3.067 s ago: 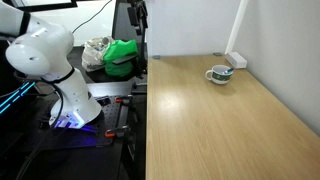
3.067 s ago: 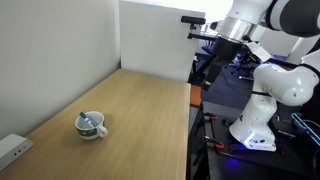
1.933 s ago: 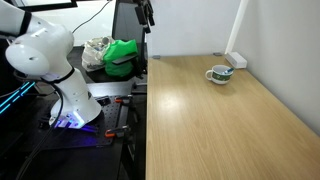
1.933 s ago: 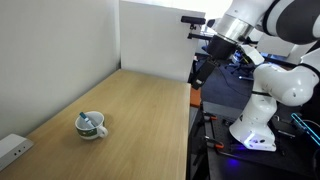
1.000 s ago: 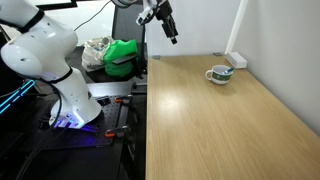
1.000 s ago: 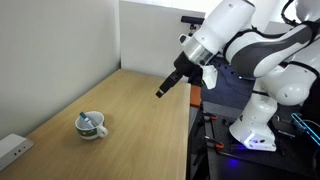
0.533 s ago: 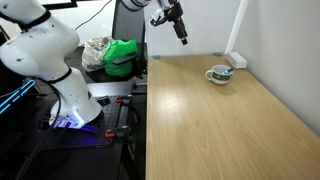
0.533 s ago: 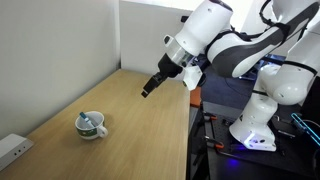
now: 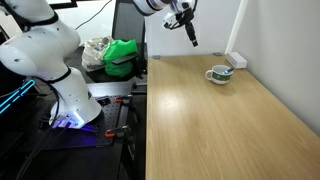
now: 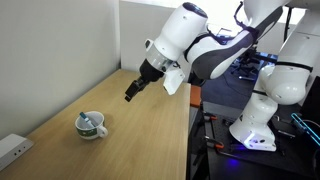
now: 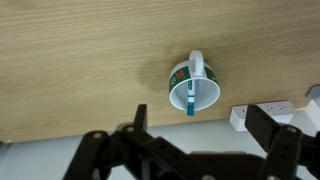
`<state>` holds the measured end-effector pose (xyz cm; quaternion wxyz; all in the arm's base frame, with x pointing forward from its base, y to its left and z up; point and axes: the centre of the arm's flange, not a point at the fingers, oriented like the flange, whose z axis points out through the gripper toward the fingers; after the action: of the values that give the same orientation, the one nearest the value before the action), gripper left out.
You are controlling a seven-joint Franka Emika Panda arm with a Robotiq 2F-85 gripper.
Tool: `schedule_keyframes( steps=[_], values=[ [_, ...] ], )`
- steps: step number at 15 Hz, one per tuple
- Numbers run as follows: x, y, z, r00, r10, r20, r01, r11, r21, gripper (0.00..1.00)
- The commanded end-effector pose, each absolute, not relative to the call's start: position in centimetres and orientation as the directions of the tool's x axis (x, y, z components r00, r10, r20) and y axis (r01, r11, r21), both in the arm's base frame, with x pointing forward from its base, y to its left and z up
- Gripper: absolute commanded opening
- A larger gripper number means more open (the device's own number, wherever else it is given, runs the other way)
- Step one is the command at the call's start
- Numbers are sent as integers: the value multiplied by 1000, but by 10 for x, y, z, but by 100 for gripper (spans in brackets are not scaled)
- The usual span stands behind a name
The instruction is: Pick the marker from the cup and put it on the table
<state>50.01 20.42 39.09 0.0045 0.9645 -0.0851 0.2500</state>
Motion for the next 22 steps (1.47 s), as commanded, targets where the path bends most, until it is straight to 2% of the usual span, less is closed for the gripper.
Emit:
schedule_keyframes(
  steps=[1, 4, 5, 12, 22],
  values=[
    [540, 221, 376, 855, -174, 488, -180, -983, -35, 100],
    [556, 224, 369, 857, -180, 483, -179, -983, -50, 100],
    [534, 213, 374, 857, -167, 487, -166, -985, -45, 100],
    [547, 216, 368, 863, -176, 474, -165, -984, -65, 100],
    [590, 211, 324, 867, -165, 469, -146, -986, -77, 100]
  ],
)
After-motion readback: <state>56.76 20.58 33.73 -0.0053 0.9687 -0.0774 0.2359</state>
